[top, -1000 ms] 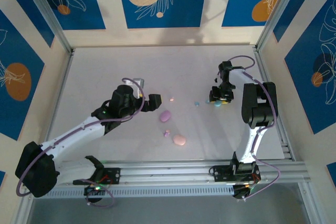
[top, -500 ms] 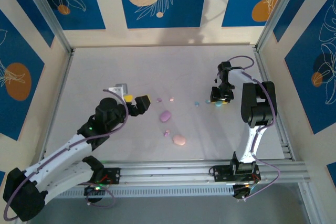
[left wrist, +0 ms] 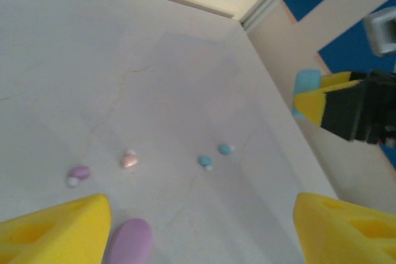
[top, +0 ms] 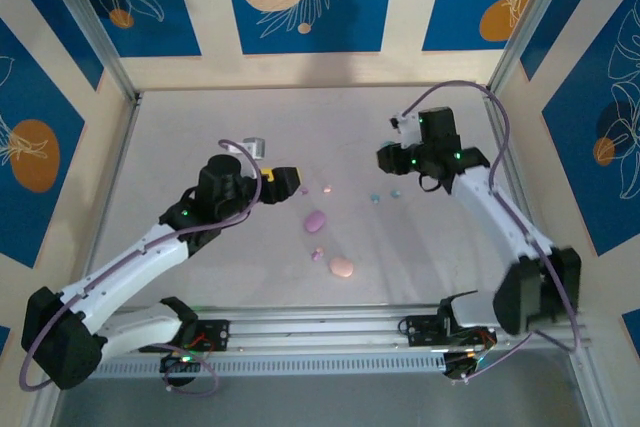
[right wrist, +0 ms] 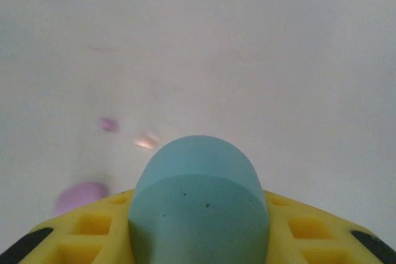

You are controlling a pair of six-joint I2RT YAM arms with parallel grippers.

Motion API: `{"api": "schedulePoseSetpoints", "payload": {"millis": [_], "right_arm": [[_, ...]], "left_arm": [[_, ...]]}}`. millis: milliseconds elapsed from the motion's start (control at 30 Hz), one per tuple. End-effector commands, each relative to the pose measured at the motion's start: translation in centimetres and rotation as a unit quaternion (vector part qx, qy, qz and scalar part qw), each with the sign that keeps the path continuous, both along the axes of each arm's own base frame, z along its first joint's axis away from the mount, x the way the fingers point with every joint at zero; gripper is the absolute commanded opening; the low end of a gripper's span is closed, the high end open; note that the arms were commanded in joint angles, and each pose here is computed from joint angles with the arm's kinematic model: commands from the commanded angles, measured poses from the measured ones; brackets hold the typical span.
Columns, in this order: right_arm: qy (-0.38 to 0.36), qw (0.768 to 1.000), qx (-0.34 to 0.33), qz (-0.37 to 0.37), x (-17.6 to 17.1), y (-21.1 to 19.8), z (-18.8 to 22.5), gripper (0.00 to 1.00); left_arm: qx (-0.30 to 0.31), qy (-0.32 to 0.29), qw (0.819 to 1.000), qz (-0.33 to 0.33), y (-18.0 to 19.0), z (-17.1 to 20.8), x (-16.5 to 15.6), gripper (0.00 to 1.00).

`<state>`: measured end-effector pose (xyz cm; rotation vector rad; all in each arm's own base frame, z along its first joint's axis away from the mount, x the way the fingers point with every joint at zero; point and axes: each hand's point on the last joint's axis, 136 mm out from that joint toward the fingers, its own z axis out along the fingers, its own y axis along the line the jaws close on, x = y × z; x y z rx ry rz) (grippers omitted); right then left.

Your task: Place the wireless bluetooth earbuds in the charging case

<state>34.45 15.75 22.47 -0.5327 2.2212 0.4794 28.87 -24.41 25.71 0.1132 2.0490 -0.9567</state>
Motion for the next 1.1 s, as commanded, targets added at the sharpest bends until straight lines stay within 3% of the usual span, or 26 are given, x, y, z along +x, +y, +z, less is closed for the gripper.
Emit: {"api": "schedulePoseSetpoints", "payload": {"millis": [0,133,300,800,1067], "right_arm": [[-0.133,0.973,0.006,0.19,-3.6,6.0,2.6,0.32],[-0.208,0.936,-0.026,0.283,-6.7,9.0,3.2,0.32],[-0.232,0.92,-0.03,0.314,-7.8,10.4,3.8,0.32],[-0.249,0.917,-0.021,0.312,-7.9,11.0,4.7,0.33],[-0.256,0.912,-0.014,0.319,-8.3,11.2,4.9,0.33]], "left_arm": [[-0.037,-0.008,0.998,-0.054,-1.8,2.9,-1.0,0.75],[-0.059,-0.022,0.994,-0.086,-3.1,5.1,-1.7,0.74],[-0.061,-0.03,0.99,-0.123,-4.5,6.0,-2.4,0.71],[-0.049,-0.02,0.98,-0.191,-9.0,5.7,-3.6,0.65],[-0.041,-0.012,0.984,-0.171,-9.1,5.0,-2.8,0.59]]}}
